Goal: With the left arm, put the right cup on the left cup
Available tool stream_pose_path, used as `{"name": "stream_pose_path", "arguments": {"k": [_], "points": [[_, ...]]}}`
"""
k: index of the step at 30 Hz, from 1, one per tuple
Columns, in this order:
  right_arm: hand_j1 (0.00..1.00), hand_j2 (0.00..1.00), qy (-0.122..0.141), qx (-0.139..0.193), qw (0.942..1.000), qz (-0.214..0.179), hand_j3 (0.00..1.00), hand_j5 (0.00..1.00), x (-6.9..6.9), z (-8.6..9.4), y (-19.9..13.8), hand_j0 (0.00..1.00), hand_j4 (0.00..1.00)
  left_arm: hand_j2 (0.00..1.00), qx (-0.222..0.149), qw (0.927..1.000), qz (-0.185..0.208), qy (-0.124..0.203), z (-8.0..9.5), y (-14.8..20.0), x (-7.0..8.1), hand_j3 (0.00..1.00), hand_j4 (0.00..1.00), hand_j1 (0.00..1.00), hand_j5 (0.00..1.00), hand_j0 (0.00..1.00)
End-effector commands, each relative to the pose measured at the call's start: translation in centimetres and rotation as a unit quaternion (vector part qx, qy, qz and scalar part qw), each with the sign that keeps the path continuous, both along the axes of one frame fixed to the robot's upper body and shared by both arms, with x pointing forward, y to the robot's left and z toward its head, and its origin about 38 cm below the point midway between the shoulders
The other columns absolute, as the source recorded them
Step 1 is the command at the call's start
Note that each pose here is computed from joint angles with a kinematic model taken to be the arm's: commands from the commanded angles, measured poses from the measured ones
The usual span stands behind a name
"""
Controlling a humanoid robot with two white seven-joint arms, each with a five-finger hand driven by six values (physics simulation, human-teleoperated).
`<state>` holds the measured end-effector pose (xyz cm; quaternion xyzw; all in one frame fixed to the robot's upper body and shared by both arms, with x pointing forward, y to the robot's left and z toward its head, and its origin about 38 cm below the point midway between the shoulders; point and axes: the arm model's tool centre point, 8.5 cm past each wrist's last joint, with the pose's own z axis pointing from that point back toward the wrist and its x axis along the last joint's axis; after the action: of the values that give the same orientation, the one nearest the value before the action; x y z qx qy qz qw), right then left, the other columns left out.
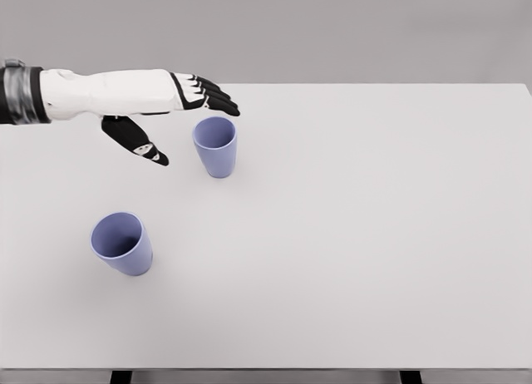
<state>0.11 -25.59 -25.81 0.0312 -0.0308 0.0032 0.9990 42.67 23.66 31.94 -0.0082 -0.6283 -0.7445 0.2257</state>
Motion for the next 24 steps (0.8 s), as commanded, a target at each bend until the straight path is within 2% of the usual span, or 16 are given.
{"name": "stream_pose_path", "arguments": {"k": [1,2,4,5,8,12,13,16,20,24], "points": [[1.0,1.0,0.0,0.0,1.0,-0.003,1.0,1.0,0.0,0.0,0.0,1.0,1.0,1.0,-0.005,1.0,-0.002,0.003,0.0,-0.3,0.1,1.0,1.0,1.0,1.0,1.0],[1.0,1.0,0.002,-0.001,1.0,0.0,1.0,1.0,-0.2,0.0,0.0,1.0,1.0,1.0,-0.004,1.0,0.003,0.002,0.0,-0.1,0.3,1.0,1.0,1.0,1.0,1.0],[1.0,1.0,0.002,-0.001,1.0,0.001,1.0,1.0,-0.2,0.0,0.0,1.0,1.0,1.0,-0.005,0.9992,0.038,0.012,-1.1,0.6,2.8,1.0,1.0,1.0,1.0,1.0],[1.0,1.0,0.001,-0.001,1.0,0.0,1.0,1.0,-0.1,0.0,0.0,1.0,1.0,1.0,-0.003,0.9987,0.049,0.014,-1.4,0.8,3.5,1.0,1.0,1.0,1.0,1.0],[1.0,1.0,0.002,-0.001,1.0,0.001,1.0,1.0,-0.2,0.0,0.0,1.0,1.0,1.0,0.001,0.9984,0.056,0.013,-1.6,1.2,3.8,1.0,1.0,1.0,1.0,1.0],[1.0,1.0,0.002,-0.001,1.0,0.001,1.0,1.0,-0.2,0.0,0.0,1.0,1.0,1.0,0.001,0.999,0.042,0.013,-1.9,-0.1,3.9,1.0,1.0,1.0,1.0,1.0],[1.0,1.0,0.002,-0.001,1.0,0.002,1.0,1.0,-0.2,0.0,0.0,1.0,1.0,1.0,0.015,0.9992,0.038,0.003,-2.4,-0.7,4.0,1.0,1.0,1.0,1.0,1.0],[1.0,1.0,0.002,-0.001,1.0,0.001,1.0,1.0,-0.2,0.0,0.0,1.0,1.0,1.0,0.02,0.9993,0.026,0.015,-3.8,-2.5,4.5,1.0,1.0,1.0,1.0,1.0],[1.0,1.0,0.002,-0.001,1.0,0.001,1.0,1.0,-0.2,0.0,0.0,1.0,1.0,1.0,0.037,0.9976,0.049,0.033,-5.9,-1.7,5.5,1.0,1.0,1.0,1.0,1.0],[1.0,1.0,0.002,-0.001,1.0,0.001,1.0,1.0,-0.2,0.0,0.0,1.0,1.0,1.0,0.036,0.9942,0.093,0.04,-6.2,0.6,7.0,1.0,1.0,1.0,1.0,1.0]]}}
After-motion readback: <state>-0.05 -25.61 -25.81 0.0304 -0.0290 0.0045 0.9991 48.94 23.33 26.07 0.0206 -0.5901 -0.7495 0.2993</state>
